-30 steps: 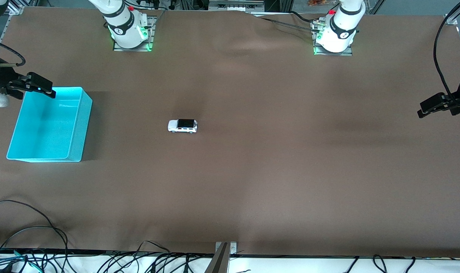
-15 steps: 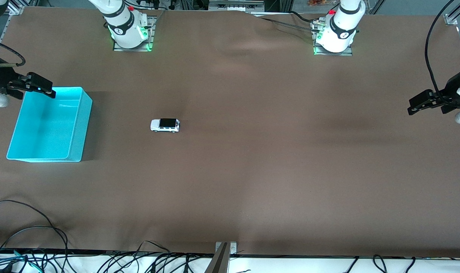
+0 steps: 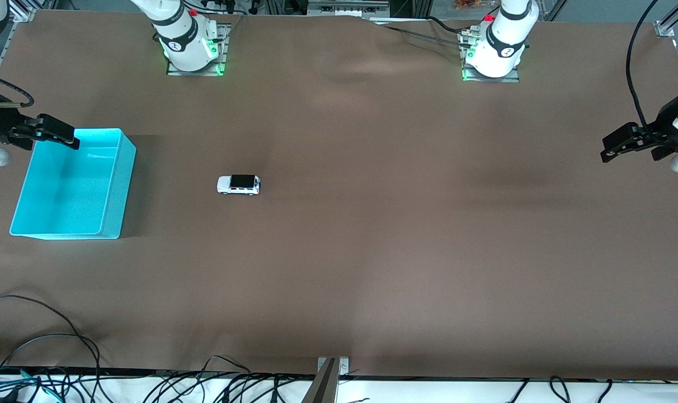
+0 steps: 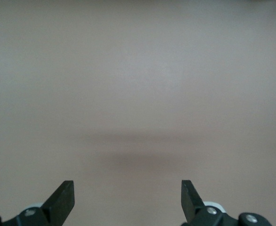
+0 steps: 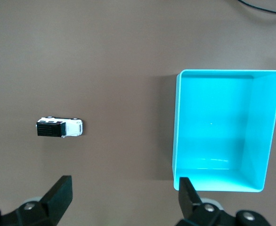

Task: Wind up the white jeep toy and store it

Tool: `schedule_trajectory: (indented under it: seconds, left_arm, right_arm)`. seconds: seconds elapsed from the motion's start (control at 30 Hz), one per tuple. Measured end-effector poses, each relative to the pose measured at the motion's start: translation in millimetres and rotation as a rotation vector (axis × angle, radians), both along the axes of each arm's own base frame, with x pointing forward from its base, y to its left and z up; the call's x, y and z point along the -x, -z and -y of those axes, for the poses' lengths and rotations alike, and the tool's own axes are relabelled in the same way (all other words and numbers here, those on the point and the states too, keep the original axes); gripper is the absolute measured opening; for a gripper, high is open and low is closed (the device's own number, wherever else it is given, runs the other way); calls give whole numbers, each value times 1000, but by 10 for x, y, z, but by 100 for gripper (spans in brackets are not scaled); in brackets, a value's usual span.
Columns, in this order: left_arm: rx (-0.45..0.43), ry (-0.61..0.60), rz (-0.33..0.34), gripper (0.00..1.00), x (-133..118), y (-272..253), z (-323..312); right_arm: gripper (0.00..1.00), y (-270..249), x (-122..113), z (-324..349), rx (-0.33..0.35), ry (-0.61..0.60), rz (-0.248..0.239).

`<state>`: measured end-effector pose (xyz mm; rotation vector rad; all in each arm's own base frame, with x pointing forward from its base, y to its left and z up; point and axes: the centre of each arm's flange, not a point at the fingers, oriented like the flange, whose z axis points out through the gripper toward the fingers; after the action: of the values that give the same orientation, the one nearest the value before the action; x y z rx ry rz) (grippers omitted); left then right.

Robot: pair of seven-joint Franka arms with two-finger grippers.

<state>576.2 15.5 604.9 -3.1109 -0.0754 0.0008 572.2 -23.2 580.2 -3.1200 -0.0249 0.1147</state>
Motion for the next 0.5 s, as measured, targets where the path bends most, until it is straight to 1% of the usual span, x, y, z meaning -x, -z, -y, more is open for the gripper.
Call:
schedule_trajectory:
  seconds: [0.1, 0.17, 0.33, 0.5]
  left_arm:
    - [6, -2, 0, 100, 0, 0, -2]
    - [34, -6, 0, 100, 1, 1, 1]
    - [42, -7, 0, 100, 1, 1, 2]
    - [45, 9, -1, 100, 3, 2, 17]
  right_arm:
    - [100, -1, 0, -14, 1, 18, -1]
    - [100, -1, 0, -29, 2, 29, -1]
    - [100, 3, 3, -29, 3, 36, -5]
    - [100, 43, 2, -31, 3, 36, -19]
